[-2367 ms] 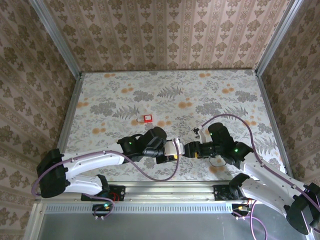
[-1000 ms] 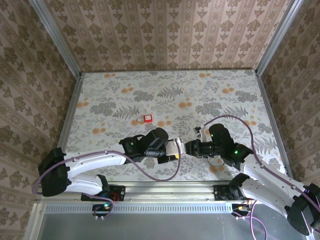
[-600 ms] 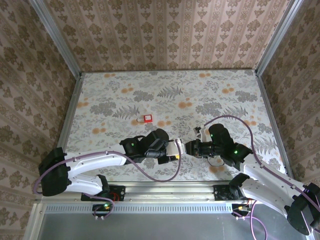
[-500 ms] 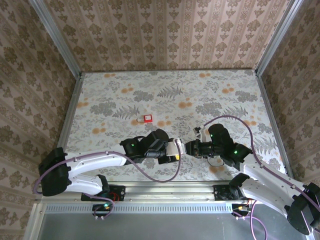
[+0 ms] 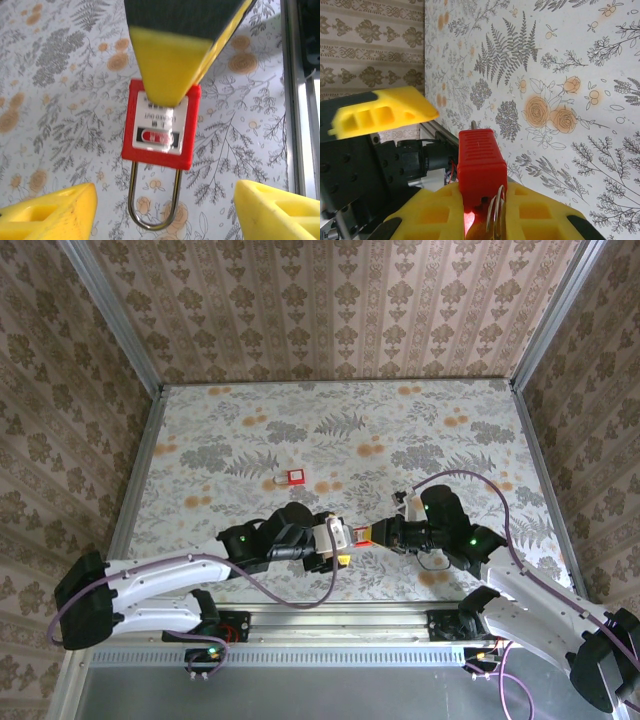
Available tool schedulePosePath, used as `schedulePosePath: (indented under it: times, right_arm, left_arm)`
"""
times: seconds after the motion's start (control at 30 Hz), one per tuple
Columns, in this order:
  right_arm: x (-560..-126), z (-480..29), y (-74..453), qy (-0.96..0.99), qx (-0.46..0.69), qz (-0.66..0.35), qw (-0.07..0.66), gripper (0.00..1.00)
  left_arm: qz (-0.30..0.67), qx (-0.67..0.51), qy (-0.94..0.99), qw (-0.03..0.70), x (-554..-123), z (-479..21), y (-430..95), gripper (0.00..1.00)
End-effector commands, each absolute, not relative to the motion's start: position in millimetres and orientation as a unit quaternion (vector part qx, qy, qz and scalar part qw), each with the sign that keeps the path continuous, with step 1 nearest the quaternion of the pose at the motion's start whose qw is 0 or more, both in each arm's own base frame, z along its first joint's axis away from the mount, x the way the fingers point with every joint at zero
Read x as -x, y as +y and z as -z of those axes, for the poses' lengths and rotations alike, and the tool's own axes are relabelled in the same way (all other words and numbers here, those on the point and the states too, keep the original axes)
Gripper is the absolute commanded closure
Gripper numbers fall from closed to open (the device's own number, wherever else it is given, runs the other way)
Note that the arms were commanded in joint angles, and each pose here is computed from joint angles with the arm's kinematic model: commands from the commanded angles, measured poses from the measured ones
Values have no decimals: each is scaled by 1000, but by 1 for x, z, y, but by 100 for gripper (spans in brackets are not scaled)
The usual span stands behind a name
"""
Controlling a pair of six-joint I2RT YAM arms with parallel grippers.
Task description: Unlock with the key
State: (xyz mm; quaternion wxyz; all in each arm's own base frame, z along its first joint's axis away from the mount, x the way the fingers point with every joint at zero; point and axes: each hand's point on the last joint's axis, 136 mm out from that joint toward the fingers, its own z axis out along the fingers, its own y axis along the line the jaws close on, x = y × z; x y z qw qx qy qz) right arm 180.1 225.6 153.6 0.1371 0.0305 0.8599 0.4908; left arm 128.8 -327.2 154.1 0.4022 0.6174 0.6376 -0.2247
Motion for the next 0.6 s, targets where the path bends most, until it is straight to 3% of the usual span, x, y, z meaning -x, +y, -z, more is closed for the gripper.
schedulePosePath:
  times: [0.0,0.37,0.57]
  right_arm:
    - [-178,-171,229,852,-10,-504,140,88]
    - [-172,-168,228,850,-6,-510,135,88]
    - [-170,-166,229,850,-2,-511,131,88]
  left_arm:
    - [245,-613,639,395,-129,-152,-329,27]
    - [248,-611,651,375,-146,-140,-336,44]
    - [268,-616,637,378,-141,-149,-343,45]
